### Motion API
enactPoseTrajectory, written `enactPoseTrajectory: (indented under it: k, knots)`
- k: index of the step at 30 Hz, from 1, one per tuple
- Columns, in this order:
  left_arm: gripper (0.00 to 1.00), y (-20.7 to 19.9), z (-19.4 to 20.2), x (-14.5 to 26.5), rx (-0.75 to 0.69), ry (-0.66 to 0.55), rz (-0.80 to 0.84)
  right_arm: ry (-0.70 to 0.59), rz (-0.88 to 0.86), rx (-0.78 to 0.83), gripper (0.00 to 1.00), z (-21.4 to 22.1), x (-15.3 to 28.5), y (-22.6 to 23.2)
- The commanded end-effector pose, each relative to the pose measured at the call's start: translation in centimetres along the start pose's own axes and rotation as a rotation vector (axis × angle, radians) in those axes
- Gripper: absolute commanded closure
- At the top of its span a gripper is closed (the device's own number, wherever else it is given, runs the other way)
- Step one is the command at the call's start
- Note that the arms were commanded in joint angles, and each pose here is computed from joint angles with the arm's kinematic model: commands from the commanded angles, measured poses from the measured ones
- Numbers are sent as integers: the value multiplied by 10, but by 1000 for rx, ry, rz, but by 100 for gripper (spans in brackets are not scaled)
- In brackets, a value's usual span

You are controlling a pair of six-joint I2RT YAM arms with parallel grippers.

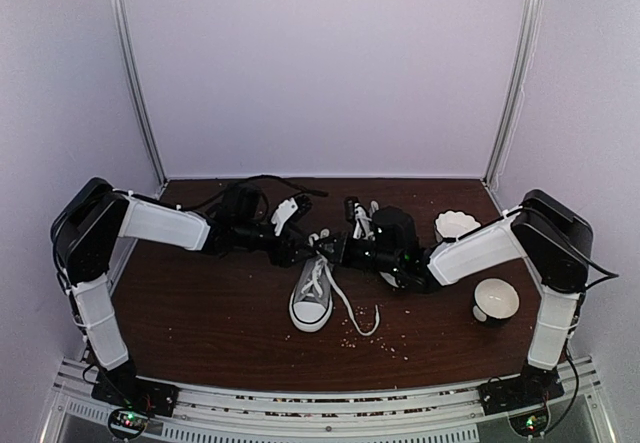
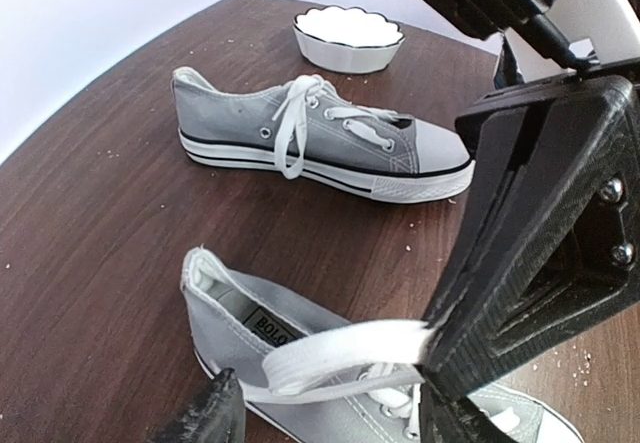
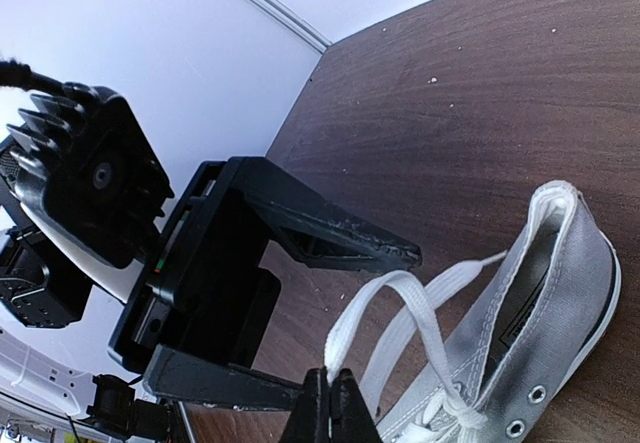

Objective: Tie the shoes
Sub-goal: Adjust the half-tied shoelace, then pass from the right arm to the left

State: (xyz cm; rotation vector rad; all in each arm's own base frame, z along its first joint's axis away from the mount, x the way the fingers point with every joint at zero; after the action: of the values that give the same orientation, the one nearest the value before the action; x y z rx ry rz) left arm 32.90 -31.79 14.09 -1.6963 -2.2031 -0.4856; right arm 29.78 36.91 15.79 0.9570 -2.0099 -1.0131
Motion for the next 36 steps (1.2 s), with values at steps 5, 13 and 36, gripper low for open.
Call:
enactPoseTrajectory:
  k: [5, 13, 36]
  knots:
    - [42, 3, -19, -7, -80, -87, 60, -12, -31, 22, 100, -6, 2, 6]
    - [46, 3, -7, -10, -144, -38, 49, 3, -42, 17, 100, -6, 1, 8]
    - [100, -2, -7, -12, -159, -47, 103, 110, 19, 200, 64, -41, 23, 1]
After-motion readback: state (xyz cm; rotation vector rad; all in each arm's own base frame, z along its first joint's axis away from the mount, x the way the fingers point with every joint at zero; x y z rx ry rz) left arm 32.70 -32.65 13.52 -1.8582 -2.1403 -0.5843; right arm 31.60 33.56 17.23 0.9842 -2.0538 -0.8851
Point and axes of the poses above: each gripper's point midway between its finger pads, its own x axis back along the fingers, its own y axis along the line the jaws close on, z = x × y, the point moved 6 cm from there along x, back along the fingers, and after that the axes turned 11 degrees about -x, right-handed, at the moved point
